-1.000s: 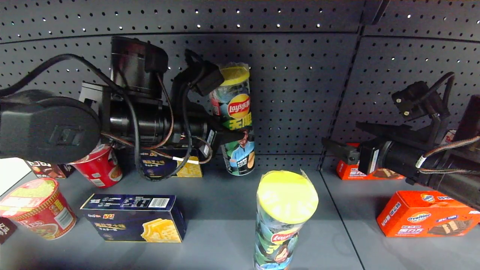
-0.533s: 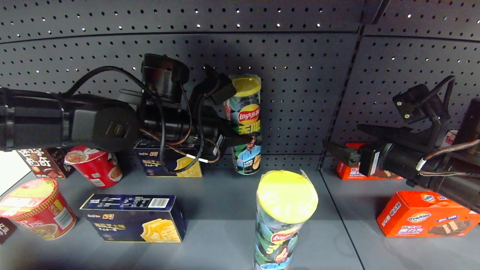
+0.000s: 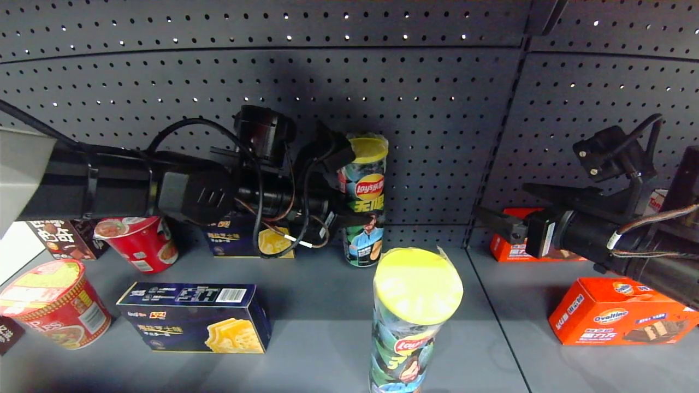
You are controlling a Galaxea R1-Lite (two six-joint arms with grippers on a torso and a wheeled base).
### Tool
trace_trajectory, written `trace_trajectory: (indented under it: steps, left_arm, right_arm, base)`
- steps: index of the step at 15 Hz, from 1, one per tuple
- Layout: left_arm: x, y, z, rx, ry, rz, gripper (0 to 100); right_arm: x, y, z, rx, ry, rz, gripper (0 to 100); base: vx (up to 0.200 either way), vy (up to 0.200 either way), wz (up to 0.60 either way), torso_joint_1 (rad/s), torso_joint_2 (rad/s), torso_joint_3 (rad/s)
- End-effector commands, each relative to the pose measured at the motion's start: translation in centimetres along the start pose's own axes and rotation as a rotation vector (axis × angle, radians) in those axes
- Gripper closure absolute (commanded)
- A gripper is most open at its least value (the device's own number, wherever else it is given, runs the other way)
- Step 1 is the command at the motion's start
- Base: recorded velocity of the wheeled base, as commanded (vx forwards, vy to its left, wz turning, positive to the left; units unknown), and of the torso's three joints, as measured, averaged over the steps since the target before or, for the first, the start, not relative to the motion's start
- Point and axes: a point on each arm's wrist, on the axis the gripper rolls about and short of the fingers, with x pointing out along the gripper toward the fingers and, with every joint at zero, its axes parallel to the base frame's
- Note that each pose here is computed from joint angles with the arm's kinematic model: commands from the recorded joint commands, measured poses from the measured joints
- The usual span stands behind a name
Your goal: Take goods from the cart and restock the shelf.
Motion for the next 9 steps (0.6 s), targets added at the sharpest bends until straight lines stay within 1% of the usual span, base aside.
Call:
trace_trajectory:
  steps: [1,4,7,9]
  left_arm:
    - [1.0,0.2,-0.5,-0.003,0.007,-0.011,100]
    - [1.3,0.2,-0.4,-0.002,0.004,-0.016,100]
    - [2.1,0.5,-0.7,-0.004,0.008,-0.021,100]
    - [2.5,0.3,-0.7,-0.002,0.008,-0.028,100]
  right_arm:
    - [0.1,-0.1,-0.1,0.0,0.003,-0.003,0]
    - [0.1,-0.2,-0.1,0.0,0.002,-0.005,0]
    - [0.2,-0.1,-0.2,0.0,0.008,-0.004,0]
    - [0.2,-0.2,-0.3,0.0,0.01,-0.005,0]
  base:
    - [0.0,0.0,0.0,0.0,0.0,0.0]
    - [0.0,0.0,0.0,0.0,0.0,0.0]
    - [0.0,0.0,0.0,0.0,0.0,0.0]
    - [0.0,0.0,0.0,0.0,0.0,0.0]
